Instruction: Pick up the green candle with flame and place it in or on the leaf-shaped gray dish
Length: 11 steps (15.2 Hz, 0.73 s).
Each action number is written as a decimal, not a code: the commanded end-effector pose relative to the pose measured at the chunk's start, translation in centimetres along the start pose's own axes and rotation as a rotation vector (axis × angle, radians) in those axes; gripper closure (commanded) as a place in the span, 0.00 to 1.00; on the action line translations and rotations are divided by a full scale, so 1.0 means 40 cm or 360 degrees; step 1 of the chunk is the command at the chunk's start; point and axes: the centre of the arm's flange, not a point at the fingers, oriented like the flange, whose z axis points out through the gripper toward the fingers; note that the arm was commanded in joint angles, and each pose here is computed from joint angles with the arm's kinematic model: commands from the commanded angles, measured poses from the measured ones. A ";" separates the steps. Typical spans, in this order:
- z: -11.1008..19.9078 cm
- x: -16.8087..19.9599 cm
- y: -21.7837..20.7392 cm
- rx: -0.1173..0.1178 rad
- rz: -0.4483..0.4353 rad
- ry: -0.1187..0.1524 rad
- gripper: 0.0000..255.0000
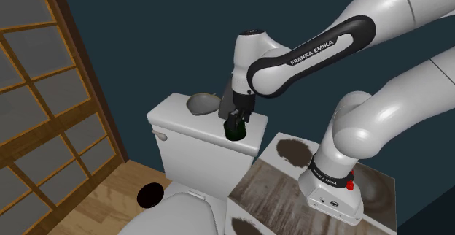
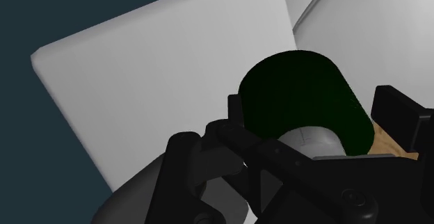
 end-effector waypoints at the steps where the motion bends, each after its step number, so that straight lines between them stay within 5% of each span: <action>1: -0.028 0.000 0.000 0.0000 0.0000 0.0000 1.00; 11: -0.160 0.000 0.001 0.0000 0.0000 0.0000 1.00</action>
